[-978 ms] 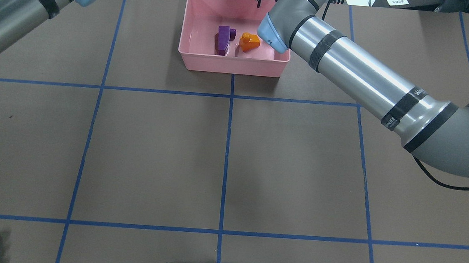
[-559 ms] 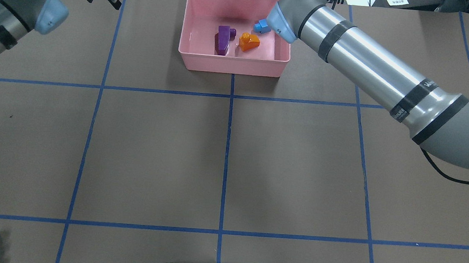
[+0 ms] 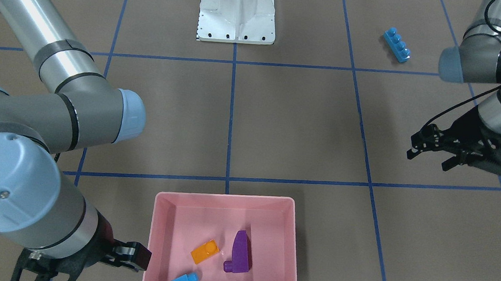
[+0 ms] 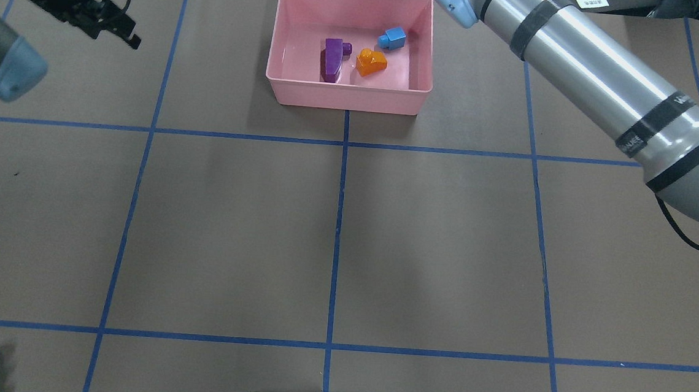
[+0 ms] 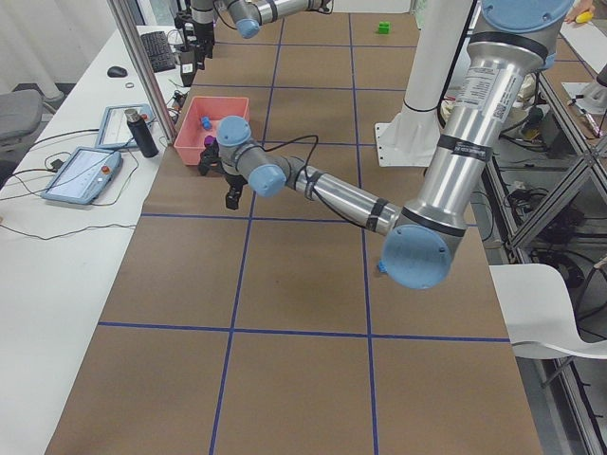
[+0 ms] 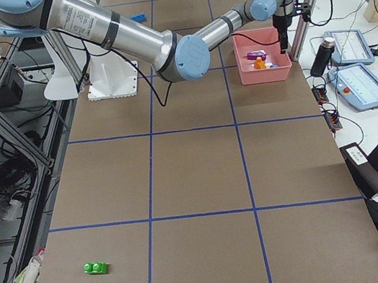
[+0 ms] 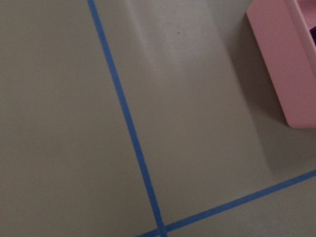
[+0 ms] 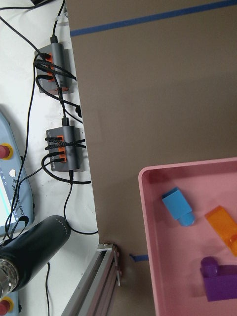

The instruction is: Put all blocks into box

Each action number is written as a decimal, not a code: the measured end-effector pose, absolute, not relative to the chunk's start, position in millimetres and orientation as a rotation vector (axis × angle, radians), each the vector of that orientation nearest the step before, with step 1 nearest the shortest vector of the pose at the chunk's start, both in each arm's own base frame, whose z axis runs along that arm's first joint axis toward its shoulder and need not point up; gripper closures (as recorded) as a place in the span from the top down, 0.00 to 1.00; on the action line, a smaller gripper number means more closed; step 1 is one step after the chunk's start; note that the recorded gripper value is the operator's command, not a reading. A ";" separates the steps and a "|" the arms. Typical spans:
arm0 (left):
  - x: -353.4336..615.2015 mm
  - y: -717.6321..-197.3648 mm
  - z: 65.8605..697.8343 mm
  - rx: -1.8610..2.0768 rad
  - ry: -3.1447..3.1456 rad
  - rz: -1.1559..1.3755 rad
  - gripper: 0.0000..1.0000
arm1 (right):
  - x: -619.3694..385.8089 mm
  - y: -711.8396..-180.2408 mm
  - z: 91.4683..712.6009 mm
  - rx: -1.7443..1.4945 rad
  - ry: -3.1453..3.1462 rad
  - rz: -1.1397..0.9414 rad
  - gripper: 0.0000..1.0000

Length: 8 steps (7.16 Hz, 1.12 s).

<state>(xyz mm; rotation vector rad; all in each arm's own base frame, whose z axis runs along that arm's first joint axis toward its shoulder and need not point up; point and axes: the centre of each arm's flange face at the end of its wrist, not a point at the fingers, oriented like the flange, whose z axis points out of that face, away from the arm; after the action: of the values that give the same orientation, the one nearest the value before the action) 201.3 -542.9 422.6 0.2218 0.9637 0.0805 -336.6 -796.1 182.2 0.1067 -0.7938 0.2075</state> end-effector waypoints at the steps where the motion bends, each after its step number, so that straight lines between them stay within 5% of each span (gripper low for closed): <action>1: 207.6 -482.6 437.5 0.169 0.935 0.027 1.00 | -314.5 -784.8 192.6 0.104 -0.802 0.199 1.00; 8: 211.1 -208.5 542.7 -0.204 0.770 0.030 1.00 | -173.9 -645.0 271.3 0.140 -0.790 0.100 1.00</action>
<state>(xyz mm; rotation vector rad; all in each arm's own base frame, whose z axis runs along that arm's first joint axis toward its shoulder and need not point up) 211.1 -208.5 542.7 -0.2037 0.7696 0.0298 -173.9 -645.0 271.3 0.1396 -0.7895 0.0997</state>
